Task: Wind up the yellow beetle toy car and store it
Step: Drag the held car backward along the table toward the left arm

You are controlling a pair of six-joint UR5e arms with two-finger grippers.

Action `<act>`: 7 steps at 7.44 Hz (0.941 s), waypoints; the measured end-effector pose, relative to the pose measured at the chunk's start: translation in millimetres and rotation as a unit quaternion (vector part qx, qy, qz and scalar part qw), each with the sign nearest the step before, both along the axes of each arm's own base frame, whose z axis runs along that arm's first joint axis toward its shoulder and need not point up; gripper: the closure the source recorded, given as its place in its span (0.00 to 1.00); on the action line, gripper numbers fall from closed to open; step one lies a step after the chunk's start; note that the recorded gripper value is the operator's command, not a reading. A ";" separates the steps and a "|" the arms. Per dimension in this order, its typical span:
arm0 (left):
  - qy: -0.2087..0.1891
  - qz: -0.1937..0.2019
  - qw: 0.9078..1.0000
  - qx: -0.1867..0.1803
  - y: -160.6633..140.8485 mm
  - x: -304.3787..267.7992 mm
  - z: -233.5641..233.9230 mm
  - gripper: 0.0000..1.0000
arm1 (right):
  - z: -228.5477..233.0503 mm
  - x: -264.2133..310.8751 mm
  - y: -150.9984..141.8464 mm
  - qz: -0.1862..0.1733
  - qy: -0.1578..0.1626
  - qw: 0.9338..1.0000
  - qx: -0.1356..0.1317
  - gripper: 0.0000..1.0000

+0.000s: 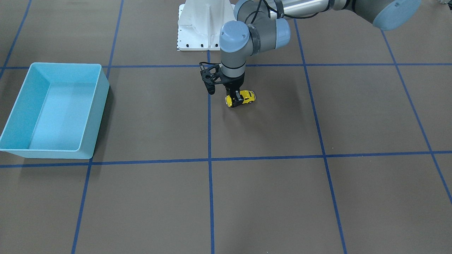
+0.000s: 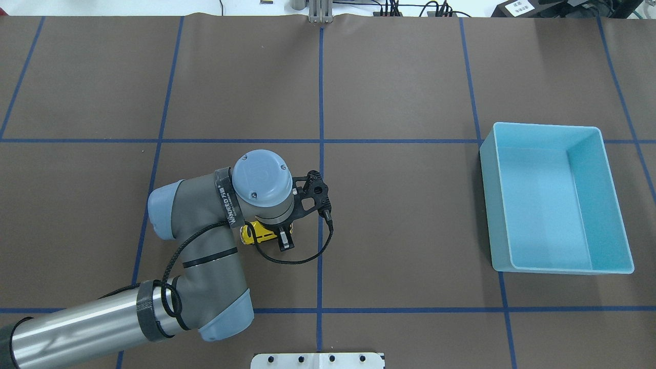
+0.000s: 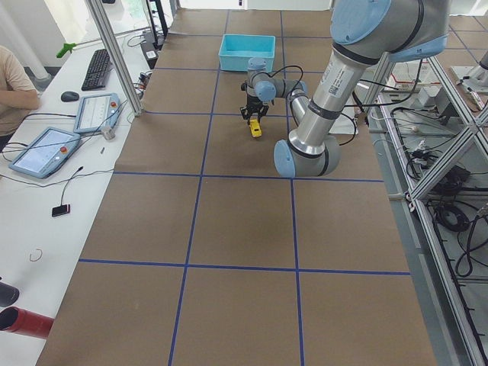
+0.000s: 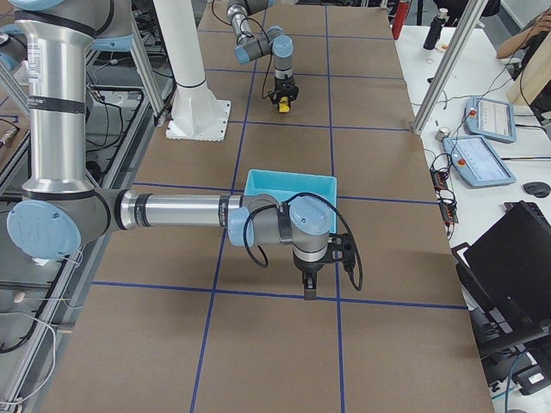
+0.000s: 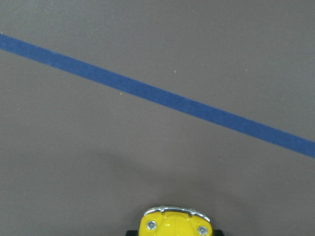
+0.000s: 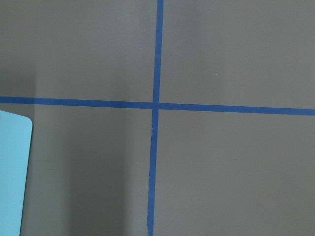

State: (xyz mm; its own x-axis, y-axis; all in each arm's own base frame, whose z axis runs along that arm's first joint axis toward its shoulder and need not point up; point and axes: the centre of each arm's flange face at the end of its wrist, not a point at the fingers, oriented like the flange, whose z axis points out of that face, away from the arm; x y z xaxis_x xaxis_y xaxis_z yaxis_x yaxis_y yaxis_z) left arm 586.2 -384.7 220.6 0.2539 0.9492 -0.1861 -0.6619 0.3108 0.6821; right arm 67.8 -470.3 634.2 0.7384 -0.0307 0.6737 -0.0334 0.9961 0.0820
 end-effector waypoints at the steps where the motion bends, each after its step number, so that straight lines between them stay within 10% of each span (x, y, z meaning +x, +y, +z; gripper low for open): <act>1: 0.006 0.000 1.000 0.005 3.3 -16.2 0.0 0.97 | 0.0 1.6 0.2 0.002 0.000 1.000 0.000 0.00; 7: 0.005 0.043 0.996 0.082 -21.6 -146.3 49.4 0.98 | 0.9 11.9 2.6 0.013 -0.001 1.000 -0.001 0.00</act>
